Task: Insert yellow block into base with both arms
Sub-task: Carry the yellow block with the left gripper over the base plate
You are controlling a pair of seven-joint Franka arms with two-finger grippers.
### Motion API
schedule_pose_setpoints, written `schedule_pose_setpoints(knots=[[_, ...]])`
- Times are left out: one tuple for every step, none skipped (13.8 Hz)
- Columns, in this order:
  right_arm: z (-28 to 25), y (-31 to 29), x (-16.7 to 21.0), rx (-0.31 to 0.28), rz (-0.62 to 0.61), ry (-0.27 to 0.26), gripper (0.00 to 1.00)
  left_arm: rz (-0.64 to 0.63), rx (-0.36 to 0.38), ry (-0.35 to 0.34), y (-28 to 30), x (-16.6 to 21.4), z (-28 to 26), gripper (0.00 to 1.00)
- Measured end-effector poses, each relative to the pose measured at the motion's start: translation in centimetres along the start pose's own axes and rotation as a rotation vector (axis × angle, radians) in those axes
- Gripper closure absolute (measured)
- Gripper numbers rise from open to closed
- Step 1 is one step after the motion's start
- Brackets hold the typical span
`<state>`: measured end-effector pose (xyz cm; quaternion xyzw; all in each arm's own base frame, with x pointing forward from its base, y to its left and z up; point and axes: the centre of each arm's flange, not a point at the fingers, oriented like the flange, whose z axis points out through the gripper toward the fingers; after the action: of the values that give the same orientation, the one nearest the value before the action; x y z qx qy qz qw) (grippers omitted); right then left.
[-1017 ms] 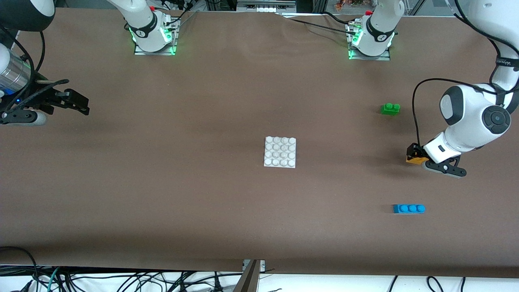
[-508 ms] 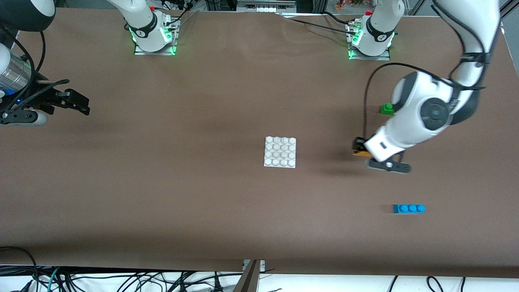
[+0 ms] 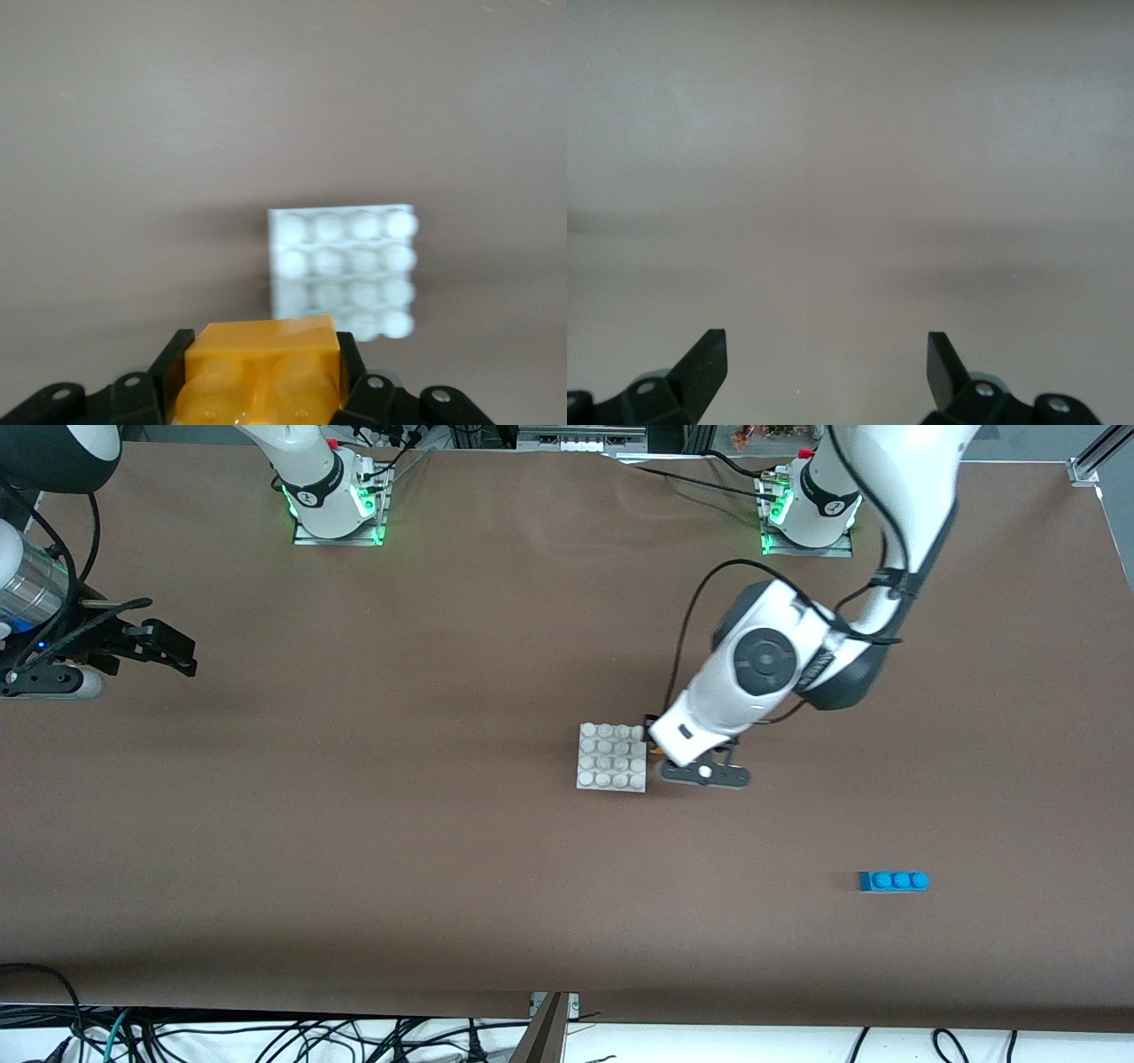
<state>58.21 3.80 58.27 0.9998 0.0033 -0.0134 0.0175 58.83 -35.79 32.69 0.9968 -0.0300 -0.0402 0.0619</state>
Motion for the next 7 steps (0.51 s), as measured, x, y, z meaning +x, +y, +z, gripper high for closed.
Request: schedule_pose_setpoints(knots=[[0.0, 0.0, 0.0, 0.0, 0.0, 0.0, 0.0, 0.004, -0.004, -0.011, 1.6, -0.3, 1.1, 0.32], [0.0, 0.0, 0.0, 0.001, 0.0, 0.0, 0.0, 0.009, -0.012, -0.015, 2.7, -0.4, 2.4, 0.32], [0.0, 0.0, 0.0, 0.001, 0.0, 0.0, 0.0, 0.012, -0.026, -0.008, 3.3, -0.3, 3.6, 0.32], [0.0, 0.0, 0.0, 0.001, 0.0, 0.0, 0.0, 0.015, -0.035, -0.004, 3.7, -0.2, 4.9, 0.32], [0.0, 0.0, 0.0, 0.001, 0.0, 0.0, 0.0, 0.019, -0.03, -0.006, 4.0, -0.3, 6.3, 0.32], [0.0, 0.0, 0.0, 0.001, 0.0, 0.0, 0.0, 0.023, -0.01, -0.007, 4.3, -0.5, 7.5, 0.32], [0.0, 0.0, 0.0, 0.001, 0.0, 0.0, 0.0, 0.019, 0.015, -0.007, 4.8, -0.8, 8.7, 0.32]])
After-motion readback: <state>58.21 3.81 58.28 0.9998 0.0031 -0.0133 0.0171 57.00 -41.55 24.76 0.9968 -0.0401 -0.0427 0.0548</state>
